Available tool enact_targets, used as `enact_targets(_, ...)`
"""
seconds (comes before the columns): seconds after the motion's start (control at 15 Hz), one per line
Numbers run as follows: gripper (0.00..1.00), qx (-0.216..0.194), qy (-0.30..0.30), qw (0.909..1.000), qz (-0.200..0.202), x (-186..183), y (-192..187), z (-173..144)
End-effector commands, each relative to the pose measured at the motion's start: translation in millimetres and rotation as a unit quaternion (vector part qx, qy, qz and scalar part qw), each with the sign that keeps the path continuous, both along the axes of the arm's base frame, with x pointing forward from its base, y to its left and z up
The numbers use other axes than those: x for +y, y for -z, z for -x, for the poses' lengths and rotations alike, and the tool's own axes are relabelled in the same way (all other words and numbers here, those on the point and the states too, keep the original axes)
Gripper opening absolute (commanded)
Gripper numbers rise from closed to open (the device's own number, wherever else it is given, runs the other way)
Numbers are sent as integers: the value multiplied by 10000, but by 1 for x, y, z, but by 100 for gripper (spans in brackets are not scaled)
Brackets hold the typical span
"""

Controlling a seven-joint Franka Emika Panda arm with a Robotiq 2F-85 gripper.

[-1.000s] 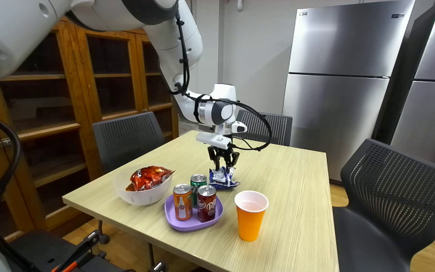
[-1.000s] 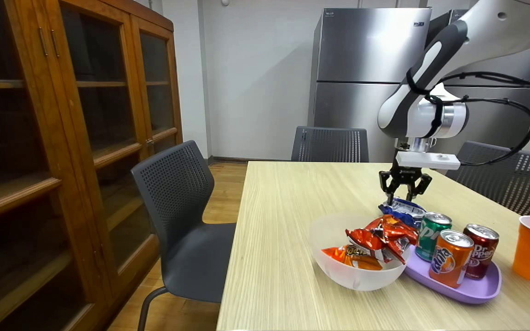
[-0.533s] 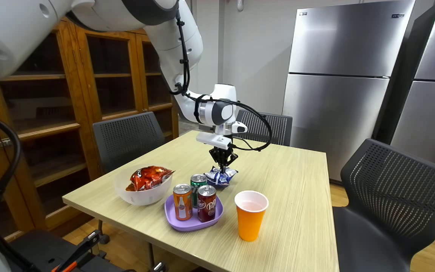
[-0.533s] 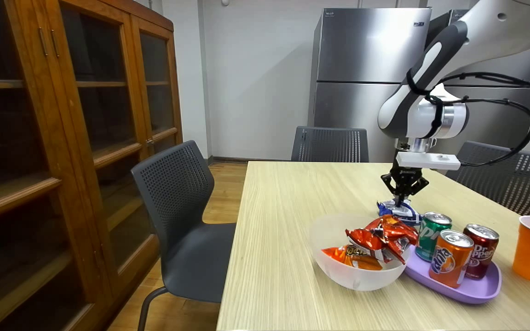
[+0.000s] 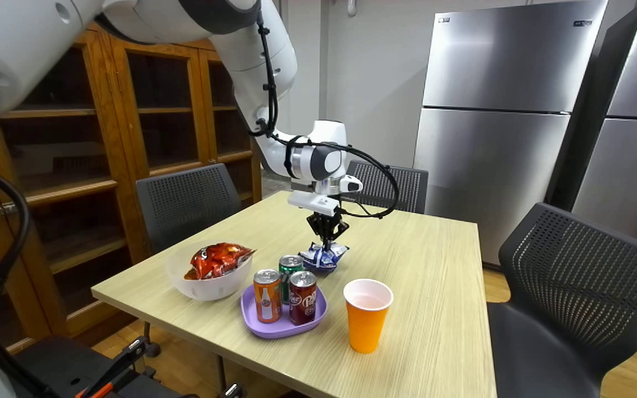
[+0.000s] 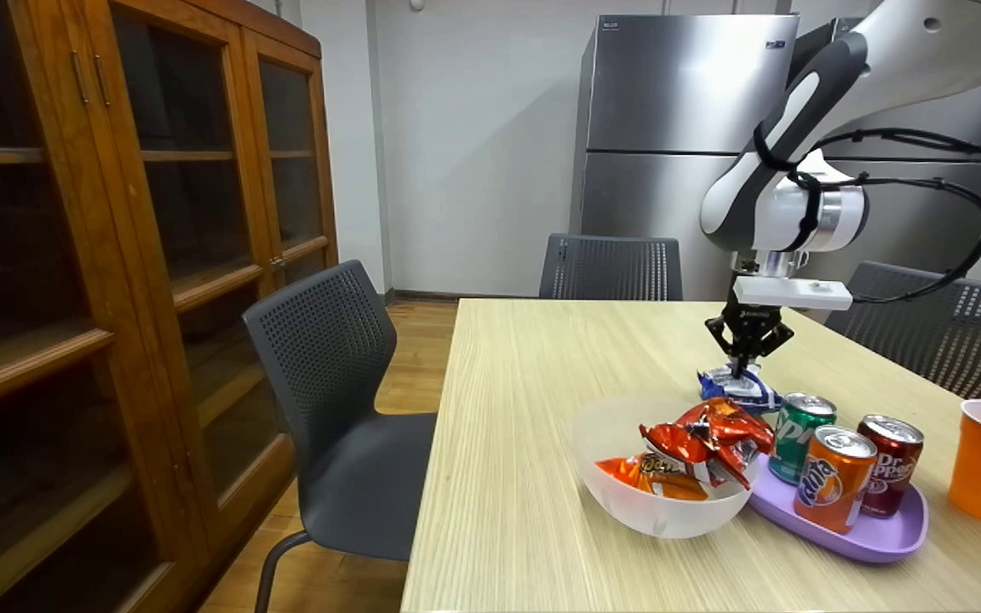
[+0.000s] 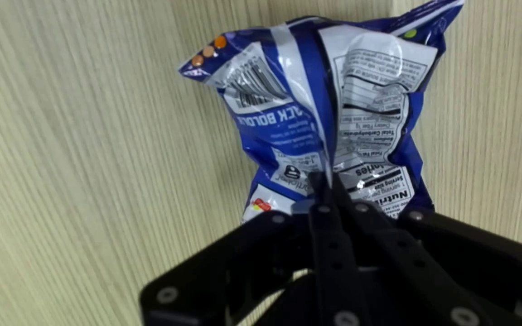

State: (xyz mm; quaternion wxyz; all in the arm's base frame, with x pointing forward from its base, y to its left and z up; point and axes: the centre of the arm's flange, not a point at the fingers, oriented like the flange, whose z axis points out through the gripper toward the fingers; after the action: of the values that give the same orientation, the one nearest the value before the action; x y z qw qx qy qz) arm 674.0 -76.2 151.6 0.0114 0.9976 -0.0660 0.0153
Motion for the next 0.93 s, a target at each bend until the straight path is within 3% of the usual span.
enact_targets(0.0,0,-81,-124,9999,-9,0,-33,7)
enact_targets(0.4,0,-330,-112,9994,-58,10,-76,21)
enact_targets(0.87,0,-496,-309,9983,-83,48,-119,62)
